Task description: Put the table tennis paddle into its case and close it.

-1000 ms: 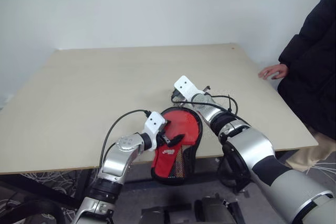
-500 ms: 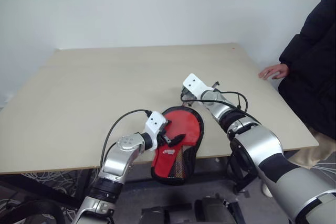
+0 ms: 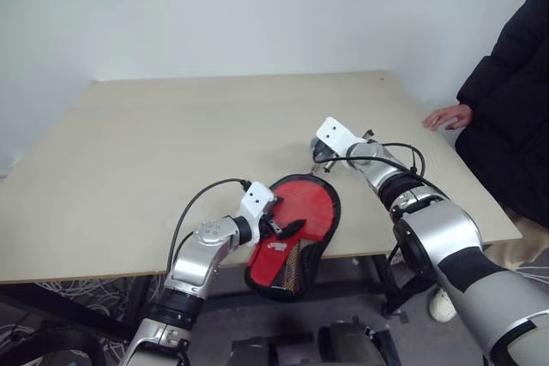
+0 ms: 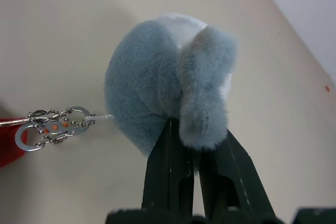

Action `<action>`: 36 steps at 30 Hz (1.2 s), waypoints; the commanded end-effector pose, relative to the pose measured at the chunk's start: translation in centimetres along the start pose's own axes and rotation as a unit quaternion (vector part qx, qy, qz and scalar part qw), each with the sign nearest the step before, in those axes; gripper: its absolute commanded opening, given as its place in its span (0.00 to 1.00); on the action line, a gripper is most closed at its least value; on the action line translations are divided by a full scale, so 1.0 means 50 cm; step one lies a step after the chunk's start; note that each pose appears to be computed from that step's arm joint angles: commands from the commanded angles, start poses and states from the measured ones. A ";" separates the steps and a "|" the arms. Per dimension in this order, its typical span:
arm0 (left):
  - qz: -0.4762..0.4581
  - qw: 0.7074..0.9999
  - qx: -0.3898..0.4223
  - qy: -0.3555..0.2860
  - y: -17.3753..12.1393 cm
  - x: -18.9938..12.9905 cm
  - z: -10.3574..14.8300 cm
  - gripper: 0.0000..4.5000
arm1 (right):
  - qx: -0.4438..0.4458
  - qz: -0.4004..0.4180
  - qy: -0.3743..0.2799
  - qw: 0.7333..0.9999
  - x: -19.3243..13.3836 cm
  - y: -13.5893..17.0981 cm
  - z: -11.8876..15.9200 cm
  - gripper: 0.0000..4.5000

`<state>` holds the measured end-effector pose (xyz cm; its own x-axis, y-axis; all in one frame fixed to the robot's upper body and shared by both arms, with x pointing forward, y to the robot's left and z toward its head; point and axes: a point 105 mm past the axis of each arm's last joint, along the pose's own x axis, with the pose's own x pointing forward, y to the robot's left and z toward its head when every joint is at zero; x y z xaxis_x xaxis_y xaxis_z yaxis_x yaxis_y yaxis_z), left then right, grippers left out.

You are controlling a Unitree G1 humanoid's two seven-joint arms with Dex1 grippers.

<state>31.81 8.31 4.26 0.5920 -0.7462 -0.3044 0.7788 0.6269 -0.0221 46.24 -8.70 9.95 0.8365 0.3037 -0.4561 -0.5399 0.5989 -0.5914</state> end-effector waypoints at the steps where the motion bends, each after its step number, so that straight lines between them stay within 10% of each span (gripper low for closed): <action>1: -0.012 1.000 0.003 0.014 -0.002 0.004 -0.010 1.00 | 0.018 -0.008 -0.037 0.999 -0.015 -0.043 0.033 0.00; 26: -0.065 0.997 0.033 0.015 0.023 0.097 0.072 1.00 | 0.042 0.018 -0.053 0.998 -0.006 -0.011 0.060 0.00; 36: -0.071 0.997 0.027 0.014 0.023 0.112 0.072 0.40 | 0.044 0.016 -0.050 0.998 -0.006 -0.010 0.054 0.00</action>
<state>36.19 4.29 4.72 0.4639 -0.8119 -0.3543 0.8578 0.5116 -0.0491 45.81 -7.67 9.73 0.7967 0.3744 -0.4744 -0.5929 0.6364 -0.4935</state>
